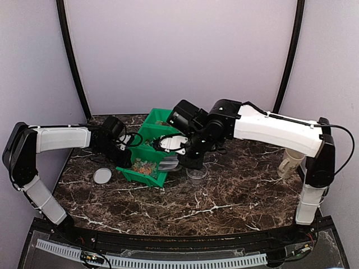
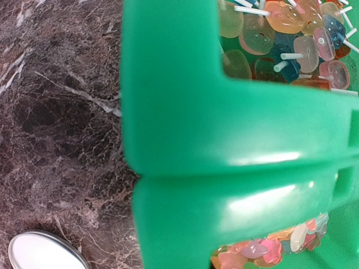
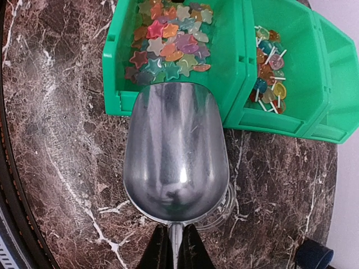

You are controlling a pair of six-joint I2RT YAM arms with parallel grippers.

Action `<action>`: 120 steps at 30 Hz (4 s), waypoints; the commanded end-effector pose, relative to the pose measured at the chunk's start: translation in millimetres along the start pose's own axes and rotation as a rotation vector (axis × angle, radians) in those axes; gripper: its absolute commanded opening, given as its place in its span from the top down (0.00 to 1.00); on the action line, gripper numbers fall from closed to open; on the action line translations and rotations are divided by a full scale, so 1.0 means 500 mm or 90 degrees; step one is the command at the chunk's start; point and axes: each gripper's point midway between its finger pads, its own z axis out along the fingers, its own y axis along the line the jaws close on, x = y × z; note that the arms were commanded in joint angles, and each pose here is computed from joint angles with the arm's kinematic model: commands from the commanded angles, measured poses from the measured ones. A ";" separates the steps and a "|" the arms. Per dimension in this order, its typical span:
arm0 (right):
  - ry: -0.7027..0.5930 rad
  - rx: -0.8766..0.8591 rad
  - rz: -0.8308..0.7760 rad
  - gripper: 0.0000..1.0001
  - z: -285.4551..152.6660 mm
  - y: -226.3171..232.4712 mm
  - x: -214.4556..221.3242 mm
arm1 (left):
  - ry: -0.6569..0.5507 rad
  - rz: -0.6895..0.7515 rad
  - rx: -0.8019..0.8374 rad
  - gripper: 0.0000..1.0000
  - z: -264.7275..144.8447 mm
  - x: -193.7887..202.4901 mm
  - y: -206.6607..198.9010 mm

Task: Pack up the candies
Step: Scoop the fake candies from the storage box.

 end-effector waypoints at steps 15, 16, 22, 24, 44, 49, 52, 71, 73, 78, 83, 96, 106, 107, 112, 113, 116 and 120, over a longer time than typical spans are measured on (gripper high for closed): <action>0.089 -0.022 -0.011 1.00 0.126 0.026 -0.026 | -0.121 0.043 -0.029 1.00 -0.042 -0.112 -0.024; 0.098 -0.023 -0.014 1.00 0.139 0.027 -0.023 | -0.123 0.041 -0.029 1.00 -0.043 -0.113 -0.024; 0.117 -0.046 -0.023 1.00 0.185 0.042 -0.029 | -0.135 0.039 -0.027 1.00 -0.048 -0.120 -0.027; 0.122 -0.059 -0.028 1.00 0.200 0.051 -0.033 | -0.140 0.037 -0.025 1.00 -0.050 -0.121 -0.027; 0.106 -0.079 0.021 1.00 0.371 0.084 -0.070 | -0.300 0.056 0.046 1.00 -0.143 -0.165 -0.069; 0.091 -0.057 0.073 1.00 0.380 0.070 -0.079 | -0.314 0.048 0.036 1.00 -0.152 -0.165 -0.062; 0.106 -0.069 0.073 1.00 0.366 0.079 -0.064 | -0.306 0.036 -0.004 1.00 -0.147 -0.162 -0.039; 0.178 0.096 0.006 1.00 0.364 0.020 -0.017 | -0.255 0.017 0.008 1.00 -0.106 -0.146 -0.041; 0.156 0.062 -0.022 1.00 0.369 0.046 -0.030 | -0.266 0.021 0.015 1.00 -0.110 -0.149 -0.045; 0.097 -0.011 -0.055 1.00 0.375 0.092 -0.059 | -0.285 0.037 0.037 1.00 -0.119 -0.155 -0.058; 0.082 -0.014 -0.017 1.00 0.404 0.084 -0.060 | -0.303 0.048 0.066 1.00 -0.131 -0.157 -0.074; -0.098 0.030 0.160 1.00 0.390 0.008 -0.033 | -0.300 0.028 0.044 1.00 -0.140 -0.156 -0.059; -0.213 0.047 0.180 1.00 0.357 -0.002 -0.045 | -0.294 0.012 0.039 1.00 -0.140 -0.157 -0.047; -0.221 0.045 0.180 1.00 0.351 -0.001 -0.045 | -0.293 0.010 0.036 1.00 -0.139 -0.157 -0.043; -0.253 0.036 0.180 1.00 0.332 0.008 -0.042 | -0.285 -0.005 0.030 1.00 -0.134 -0.155 -0.031; -0.257 0.033 0.178 1.00 0.330 0.011 -0.040 | -0.286 -0.009 0.031 1.00 -0.135 -0.157 -0.029; -0.254 0.031 0.178 1.00 0.328 0.015 -0.030 | -0.286 -0.014 0.032 1.00 -0.134 -0.157 -0.026; -0.254 0.029 0.180 1.00 0.325 0.022 -0.015 | -0.288 -0.018 0.029 1.00 -0.135 -0.158 -0.021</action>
